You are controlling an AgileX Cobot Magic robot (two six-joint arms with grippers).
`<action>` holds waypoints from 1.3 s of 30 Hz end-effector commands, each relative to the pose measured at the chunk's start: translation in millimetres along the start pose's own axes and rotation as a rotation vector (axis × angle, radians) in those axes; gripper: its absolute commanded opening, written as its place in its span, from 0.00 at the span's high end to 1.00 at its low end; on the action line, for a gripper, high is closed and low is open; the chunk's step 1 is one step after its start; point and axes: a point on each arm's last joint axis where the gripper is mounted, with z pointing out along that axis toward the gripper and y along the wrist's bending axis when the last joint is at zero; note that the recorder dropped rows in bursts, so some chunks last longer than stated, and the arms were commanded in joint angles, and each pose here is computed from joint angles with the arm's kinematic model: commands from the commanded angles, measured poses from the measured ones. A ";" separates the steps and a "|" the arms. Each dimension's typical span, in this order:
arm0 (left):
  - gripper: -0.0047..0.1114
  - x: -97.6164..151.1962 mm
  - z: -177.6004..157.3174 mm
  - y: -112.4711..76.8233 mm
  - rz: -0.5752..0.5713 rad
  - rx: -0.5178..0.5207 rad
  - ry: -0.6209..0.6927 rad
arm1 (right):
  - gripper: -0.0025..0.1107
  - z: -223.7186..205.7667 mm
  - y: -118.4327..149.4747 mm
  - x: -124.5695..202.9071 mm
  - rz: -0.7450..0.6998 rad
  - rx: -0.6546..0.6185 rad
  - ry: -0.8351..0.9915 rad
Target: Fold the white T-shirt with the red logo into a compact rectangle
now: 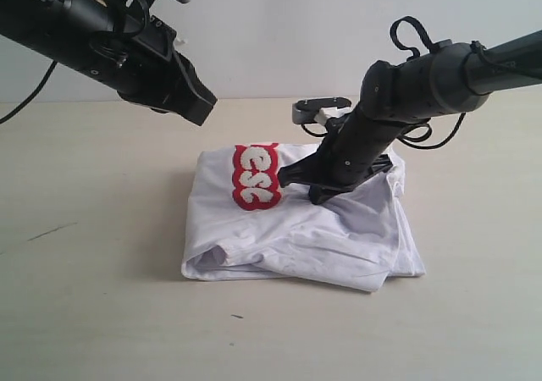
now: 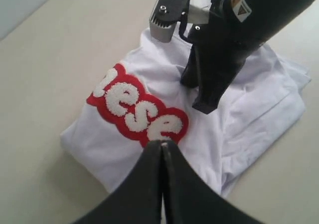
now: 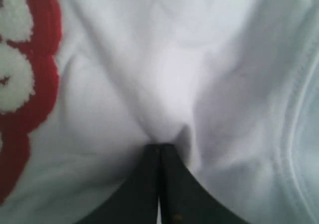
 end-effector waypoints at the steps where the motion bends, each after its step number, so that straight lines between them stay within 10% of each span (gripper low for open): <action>1: 0.96 -0.3 -2.6 0.2 -0.003 -0.006 -0.006 | 0.98 7.2 14.6 4.7 0.022 -0.052 0.028; 39: 0.96 0.9 -13.2 -4.5 -0.009 0.005 -0.002 | 0.98 -140.9 37.8 -0.9 -0.129 0.005 -0.282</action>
